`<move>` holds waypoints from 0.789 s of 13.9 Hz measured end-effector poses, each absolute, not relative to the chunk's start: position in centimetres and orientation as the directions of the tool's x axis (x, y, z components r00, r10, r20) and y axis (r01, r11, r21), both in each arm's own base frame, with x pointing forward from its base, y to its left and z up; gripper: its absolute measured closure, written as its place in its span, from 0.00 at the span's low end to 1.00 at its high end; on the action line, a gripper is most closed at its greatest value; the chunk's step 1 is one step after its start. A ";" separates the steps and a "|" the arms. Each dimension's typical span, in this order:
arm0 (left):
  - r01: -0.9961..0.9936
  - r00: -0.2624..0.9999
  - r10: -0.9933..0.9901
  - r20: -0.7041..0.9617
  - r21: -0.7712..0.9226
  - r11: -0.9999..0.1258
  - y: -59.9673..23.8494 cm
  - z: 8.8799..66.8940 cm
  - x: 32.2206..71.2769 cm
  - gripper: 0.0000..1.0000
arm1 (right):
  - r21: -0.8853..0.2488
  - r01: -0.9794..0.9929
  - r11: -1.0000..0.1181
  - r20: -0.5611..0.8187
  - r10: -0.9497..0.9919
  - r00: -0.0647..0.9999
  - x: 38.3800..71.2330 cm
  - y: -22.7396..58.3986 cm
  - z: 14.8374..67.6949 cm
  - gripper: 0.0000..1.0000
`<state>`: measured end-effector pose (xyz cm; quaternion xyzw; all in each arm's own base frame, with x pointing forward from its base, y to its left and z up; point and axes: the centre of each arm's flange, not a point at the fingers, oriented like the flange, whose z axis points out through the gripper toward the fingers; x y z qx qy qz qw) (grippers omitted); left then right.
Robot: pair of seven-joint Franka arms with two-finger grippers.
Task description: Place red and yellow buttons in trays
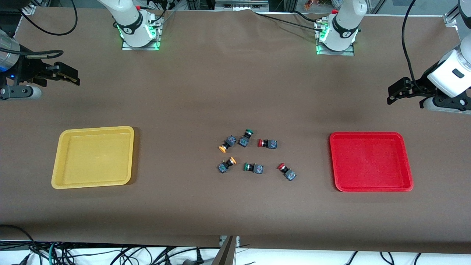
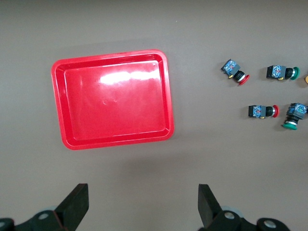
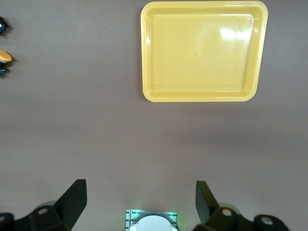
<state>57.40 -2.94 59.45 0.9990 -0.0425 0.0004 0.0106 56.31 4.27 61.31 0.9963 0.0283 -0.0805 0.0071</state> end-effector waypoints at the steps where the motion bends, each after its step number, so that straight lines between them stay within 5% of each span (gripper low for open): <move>1: -0.085 0.996 -0.085 0.003 0.021 -0.996 -2.9 59.5 57.4 0.00 | 0.010 0.057 -0.998 -0.161 0.055 0.985 56.3 4.3 61.3 0.00; 11: -0.085 0.996 -0.085 0.002 0.021 -0.996 -3.0 59.2 57.6 0.00 | 0.010 0.057 -0.998 -0.164 0.054 0.985 56.6 4.2 60.9 0.00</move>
